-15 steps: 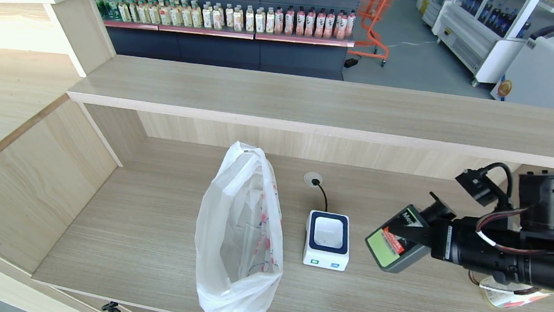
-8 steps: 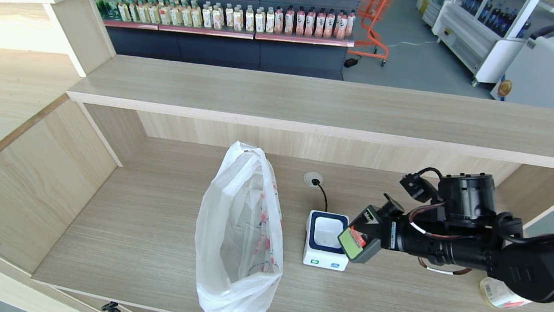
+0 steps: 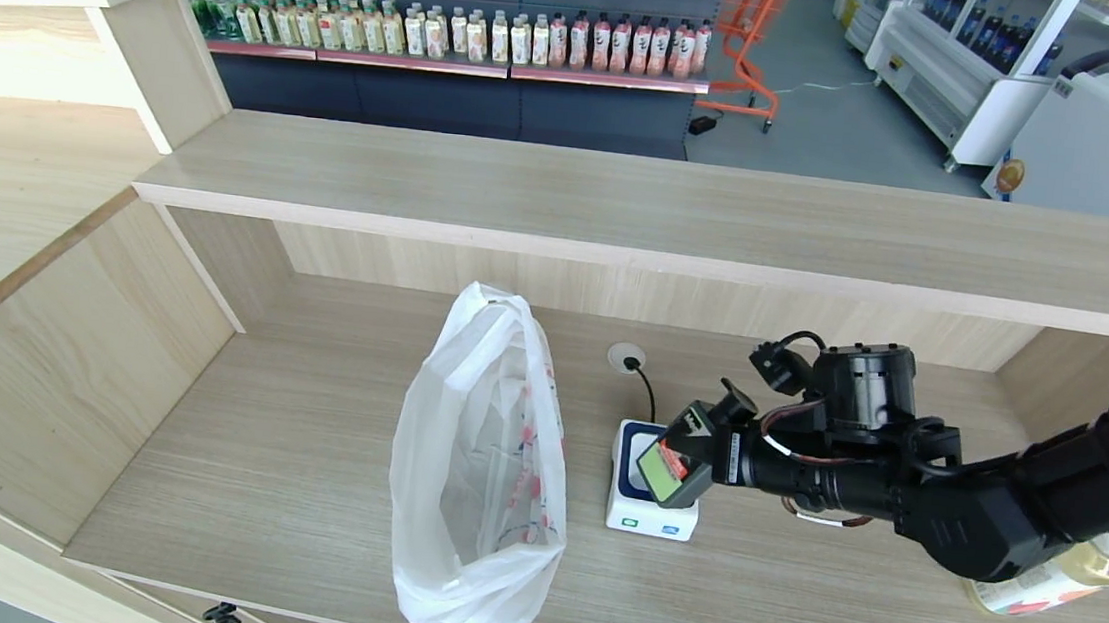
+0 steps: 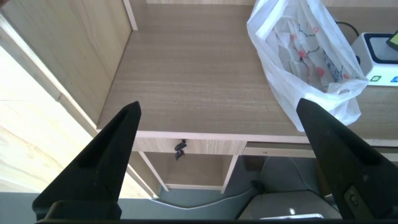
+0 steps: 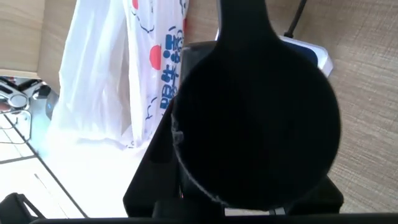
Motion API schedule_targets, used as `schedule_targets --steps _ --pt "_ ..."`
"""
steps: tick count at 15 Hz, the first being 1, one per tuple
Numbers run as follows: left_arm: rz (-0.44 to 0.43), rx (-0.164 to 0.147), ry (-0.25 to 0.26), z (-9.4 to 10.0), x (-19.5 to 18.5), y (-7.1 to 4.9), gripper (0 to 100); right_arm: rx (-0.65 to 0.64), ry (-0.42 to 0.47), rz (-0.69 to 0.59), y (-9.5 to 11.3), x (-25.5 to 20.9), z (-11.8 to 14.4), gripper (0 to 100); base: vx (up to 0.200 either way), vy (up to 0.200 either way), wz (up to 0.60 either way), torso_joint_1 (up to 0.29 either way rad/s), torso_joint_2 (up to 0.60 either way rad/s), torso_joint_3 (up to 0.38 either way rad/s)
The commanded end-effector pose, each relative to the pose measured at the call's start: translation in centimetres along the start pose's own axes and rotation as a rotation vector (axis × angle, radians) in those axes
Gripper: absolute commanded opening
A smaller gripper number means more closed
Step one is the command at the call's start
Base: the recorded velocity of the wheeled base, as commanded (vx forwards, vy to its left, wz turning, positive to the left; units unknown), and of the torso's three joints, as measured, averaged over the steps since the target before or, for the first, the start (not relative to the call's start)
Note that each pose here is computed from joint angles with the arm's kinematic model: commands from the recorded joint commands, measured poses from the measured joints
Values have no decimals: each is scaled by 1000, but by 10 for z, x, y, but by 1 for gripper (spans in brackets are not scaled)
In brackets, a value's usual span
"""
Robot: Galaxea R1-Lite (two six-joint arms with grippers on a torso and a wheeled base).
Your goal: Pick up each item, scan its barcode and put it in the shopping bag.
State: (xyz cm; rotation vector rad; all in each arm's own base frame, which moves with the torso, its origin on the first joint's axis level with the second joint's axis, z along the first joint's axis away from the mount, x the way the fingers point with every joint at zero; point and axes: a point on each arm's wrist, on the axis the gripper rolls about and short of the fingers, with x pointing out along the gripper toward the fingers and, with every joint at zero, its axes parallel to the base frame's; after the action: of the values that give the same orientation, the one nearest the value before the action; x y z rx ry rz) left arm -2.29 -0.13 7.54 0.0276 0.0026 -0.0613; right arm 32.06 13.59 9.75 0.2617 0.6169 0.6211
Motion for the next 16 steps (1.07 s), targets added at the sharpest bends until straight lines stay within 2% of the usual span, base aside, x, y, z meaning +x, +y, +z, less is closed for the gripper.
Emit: schedule_targets --steps 1,8,9,10,12,13,14,15,16 --pt "0 0 1 0 0 0 100 -6 18 6 -1 13 -6 0 0 0 0 0 0 0" --pt "0 0 0 0 0 0 100 -9 18 -26 -3 22 -7 0 0 0 0 0 0 0" --pt "0 0 0 0 0 0 100 -13 -5 -17 0 18 -1 0 0 0 0 0 0 0" --pt "0 0 0 0 0 0 100 -15 -58 12 11 8 14 0 0 0 0 0 0 0" --pt "0 0 1 0 0 0 100 89 -231 137 56 -35 59 0 0 0 0 0 0 0" --pt "1 0 0 0 0 0 100 104 -276 167 66 -52 70 0 0 0 0 0 0 0" --pt "0 0 0 0 0 0 100 -1 -346 177 81 -87 81 0 0 0 0 0 0 0" --pt "0 0 0 0 0 0 100 -164 -366 134 82 -108 77 0 0 0 0 0 0 0" --pt "0 0 0 0 0 0 100 -294 -361 52 70 -122 67 0 0 0 0 0 0 0"
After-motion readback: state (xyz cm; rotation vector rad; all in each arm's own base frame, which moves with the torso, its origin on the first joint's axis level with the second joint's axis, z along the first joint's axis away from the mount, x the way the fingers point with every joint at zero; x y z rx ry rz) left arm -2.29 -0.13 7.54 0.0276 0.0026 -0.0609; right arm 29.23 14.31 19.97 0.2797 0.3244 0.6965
